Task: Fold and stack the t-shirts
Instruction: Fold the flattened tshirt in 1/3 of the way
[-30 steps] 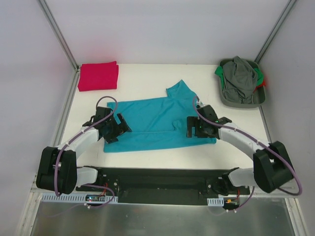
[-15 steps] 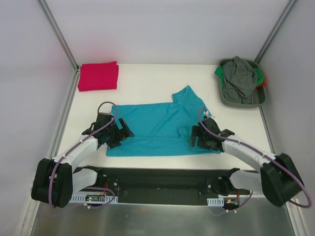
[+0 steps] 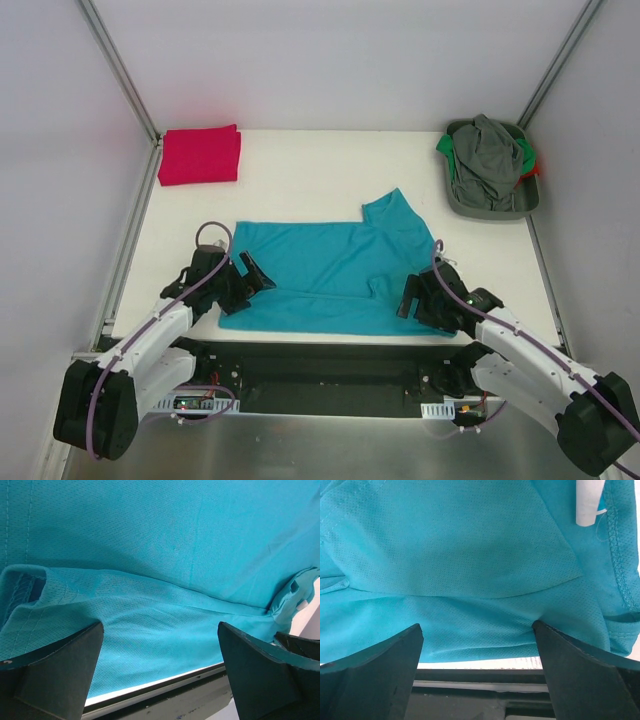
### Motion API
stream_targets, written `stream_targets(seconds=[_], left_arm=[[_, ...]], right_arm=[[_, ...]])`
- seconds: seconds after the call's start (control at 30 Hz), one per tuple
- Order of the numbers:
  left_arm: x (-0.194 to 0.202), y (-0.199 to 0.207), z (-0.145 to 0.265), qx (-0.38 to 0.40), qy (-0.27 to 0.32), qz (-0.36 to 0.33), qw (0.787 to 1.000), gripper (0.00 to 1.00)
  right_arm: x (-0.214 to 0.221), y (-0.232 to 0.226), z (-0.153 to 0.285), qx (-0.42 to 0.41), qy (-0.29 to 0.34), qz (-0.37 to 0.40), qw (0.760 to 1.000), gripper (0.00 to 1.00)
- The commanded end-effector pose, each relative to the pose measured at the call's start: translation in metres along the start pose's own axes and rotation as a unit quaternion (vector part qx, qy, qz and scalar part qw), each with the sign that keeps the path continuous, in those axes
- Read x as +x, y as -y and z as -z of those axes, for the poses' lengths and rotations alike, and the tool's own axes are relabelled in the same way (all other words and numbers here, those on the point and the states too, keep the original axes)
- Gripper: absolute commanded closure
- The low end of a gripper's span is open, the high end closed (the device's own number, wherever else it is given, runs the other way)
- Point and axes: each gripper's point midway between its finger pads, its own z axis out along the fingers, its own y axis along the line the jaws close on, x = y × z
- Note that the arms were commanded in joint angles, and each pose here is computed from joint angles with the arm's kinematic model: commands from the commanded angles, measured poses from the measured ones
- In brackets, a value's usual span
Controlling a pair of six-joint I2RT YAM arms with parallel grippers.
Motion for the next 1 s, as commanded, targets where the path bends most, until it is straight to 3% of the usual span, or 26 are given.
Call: stream_targets(seconds=[0.0, 0.23, 0.5, 0.7, 0.87, 0.97], left_arm=[[0.041, -0.038, 0.004, -0.062, -0.064, 0.041, 0.995, 0.01], [0.047, -0.048, 0.006, -0.076, -0.066, 0.047, 0.994, 0.01], [0.011, -0.038, 0.024, -0.107, -0.006, 0.000, 0.994, 0.01], [-0.026, 0.007, 0.042, -0.062, 0.041, -0.052, 0.996, 0.01], [-0.072, 0.034, 0.054, -0.076, 0.105, -0.064, 0.989, 0.01], [-0.101, 0.041, 0.051, -0.106, 0.121, -0.055, 0.985, 0.01]], right_arm=[[0.013, 0.019, 0.004, 0.041, -0.021, -0.004, 0.999, 0.04], [0.005, 0.017, 0.001, 0.041, -0.005, 0.007, 0.999, 0.04], [-0.012, 0.016, 0.014, 0.041, 0.031, 0.012, 0.999, 0.04], [-0.065, -0.026, 0.043, -0.034, 0.116, 0.078, 0.990, 0.04], [-0.128, -0.049, 0.069, -0.018, 0.192, 0.111, 0.975, 0.04], [-0.165, -0.060, 0.069, -0.001, 0.192, 0.118, 0.974, 0.04]])
